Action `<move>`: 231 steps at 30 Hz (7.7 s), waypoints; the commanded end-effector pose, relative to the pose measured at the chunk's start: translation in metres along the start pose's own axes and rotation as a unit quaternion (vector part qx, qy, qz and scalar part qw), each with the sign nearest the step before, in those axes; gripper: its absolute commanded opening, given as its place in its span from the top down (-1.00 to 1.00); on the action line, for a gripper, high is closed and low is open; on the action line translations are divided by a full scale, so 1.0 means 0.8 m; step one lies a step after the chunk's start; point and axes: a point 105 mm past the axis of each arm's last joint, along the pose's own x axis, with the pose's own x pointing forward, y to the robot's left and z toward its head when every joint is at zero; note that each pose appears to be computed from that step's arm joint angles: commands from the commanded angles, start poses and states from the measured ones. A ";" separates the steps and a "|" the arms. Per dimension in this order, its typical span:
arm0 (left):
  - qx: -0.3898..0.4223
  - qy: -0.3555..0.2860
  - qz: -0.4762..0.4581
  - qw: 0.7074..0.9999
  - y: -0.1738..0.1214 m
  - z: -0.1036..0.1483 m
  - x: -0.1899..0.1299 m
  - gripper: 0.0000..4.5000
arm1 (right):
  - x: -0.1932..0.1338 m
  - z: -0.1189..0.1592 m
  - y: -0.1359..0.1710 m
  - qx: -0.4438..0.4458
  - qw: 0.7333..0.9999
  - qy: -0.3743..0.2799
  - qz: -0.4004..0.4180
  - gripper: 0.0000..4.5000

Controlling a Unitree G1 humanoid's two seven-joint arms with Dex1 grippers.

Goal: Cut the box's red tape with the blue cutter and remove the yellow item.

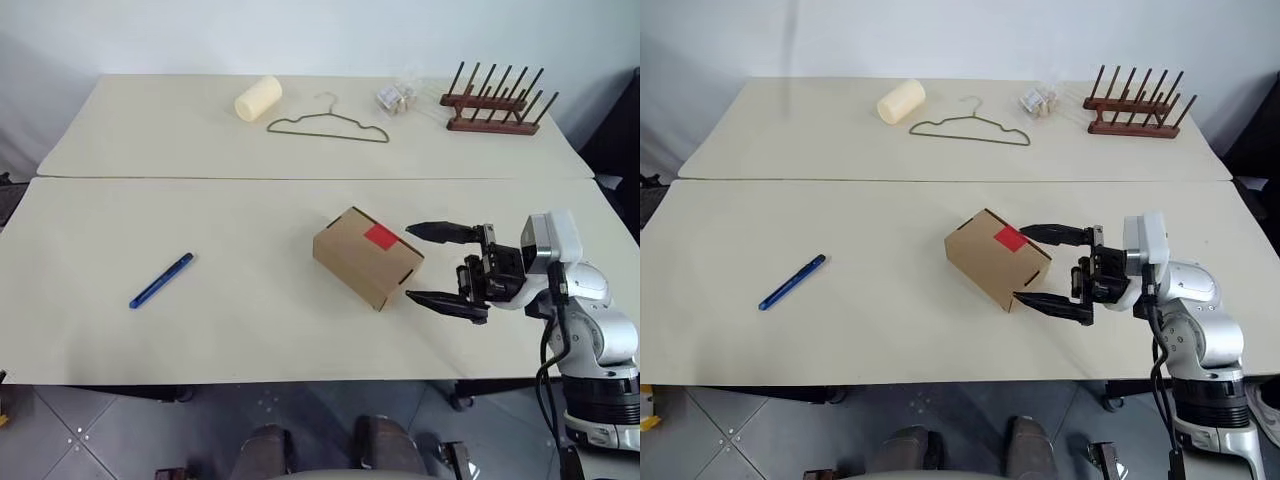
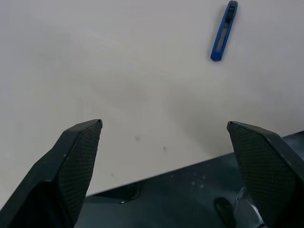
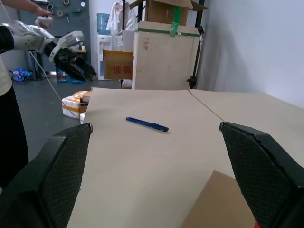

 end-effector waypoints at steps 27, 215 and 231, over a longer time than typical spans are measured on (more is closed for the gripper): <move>0.071 0.088 -0.158 0.981 -0.067 -0.011 0.214 -0.59 | 0.009 0.005 0.008 -0.024 1.000 -0.004 -0.018 -1.00; 0.427 -0.159 -0.509 0.730 -0.432 0.128 0.282 0.80 | -0.013 -0.048 0.055 0.520 0.796 0.238 -0.200 -0.98; 0.425 -0.148 -0.519 0.727 -0.439 0.129 0.285 0.80 | 0.010 -0.064 0.042 0.512 0.796 0.228 -0.229 -0.01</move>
